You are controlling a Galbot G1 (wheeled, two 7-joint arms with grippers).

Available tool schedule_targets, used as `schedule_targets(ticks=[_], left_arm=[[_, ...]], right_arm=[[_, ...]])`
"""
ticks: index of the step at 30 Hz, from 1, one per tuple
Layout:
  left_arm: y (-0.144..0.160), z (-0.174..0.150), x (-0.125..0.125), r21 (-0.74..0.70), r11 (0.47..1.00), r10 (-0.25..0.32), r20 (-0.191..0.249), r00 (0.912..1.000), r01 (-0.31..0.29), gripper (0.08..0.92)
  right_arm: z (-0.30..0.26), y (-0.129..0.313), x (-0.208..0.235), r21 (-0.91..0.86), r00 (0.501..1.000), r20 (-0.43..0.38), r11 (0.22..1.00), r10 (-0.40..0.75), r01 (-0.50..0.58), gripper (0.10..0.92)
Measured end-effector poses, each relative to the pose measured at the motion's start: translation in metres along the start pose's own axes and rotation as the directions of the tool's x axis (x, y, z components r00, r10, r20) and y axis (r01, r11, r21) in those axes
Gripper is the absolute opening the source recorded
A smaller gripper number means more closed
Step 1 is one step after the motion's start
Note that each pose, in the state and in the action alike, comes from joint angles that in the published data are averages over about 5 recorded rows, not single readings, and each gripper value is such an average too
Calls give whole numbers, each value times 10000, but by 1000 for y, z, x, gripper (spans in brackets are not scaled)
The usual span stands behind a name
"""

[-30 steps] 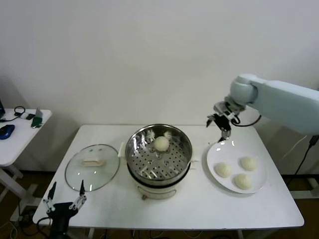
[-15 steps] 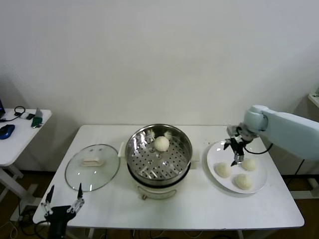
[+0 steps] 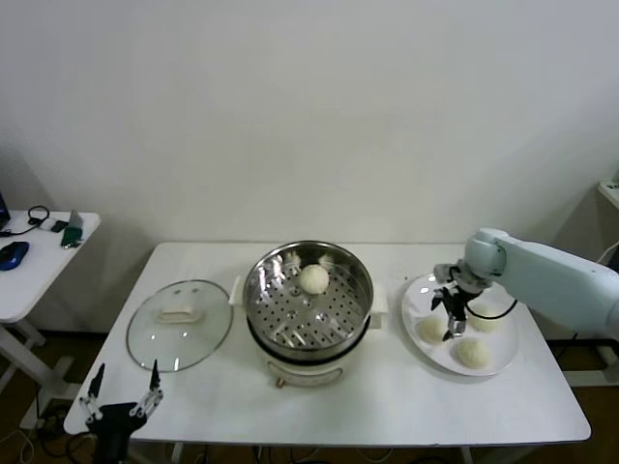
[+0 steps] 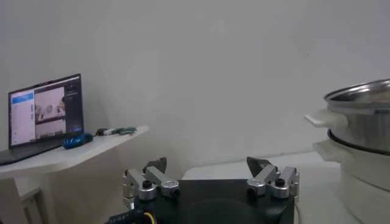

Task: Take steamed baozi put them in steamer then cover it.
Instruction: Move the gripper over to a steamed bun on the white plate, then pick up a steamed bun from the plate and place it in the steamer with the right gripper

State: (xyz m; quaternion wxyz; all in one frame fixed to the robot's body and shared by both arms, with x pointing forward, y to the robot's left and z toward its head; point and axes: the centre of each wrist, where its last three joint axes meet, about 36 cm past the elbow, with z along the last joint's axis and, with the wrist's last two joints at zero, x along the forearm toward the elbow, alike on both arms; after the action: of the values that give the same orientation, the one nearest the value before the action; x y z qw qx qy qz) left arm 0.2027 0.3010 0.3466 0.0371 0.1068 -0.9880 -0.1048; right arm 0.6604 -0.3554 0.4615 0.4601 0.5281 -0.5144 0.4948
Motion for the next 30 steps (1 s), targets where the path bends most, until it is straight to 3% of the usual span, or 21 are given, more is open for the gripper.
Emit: schedule_targets(ticks=[9,18,30], left_arm=[[1,2,0,-74,10000,6,-66,10000,-7,823],[-4,4,0,-51,10000,12,-138,9999,-13,823],[-5,3,1,-35,9999,-128,-199,9997,128,823]], right_arm=[[1,-3,-7,-20,9999,-54,9999,-155,155,805],[3,-6,-8,-86,9997,8,9997,-243,243,693],[4,-10,11,-477,9988,474,9988,-99,121,679]])
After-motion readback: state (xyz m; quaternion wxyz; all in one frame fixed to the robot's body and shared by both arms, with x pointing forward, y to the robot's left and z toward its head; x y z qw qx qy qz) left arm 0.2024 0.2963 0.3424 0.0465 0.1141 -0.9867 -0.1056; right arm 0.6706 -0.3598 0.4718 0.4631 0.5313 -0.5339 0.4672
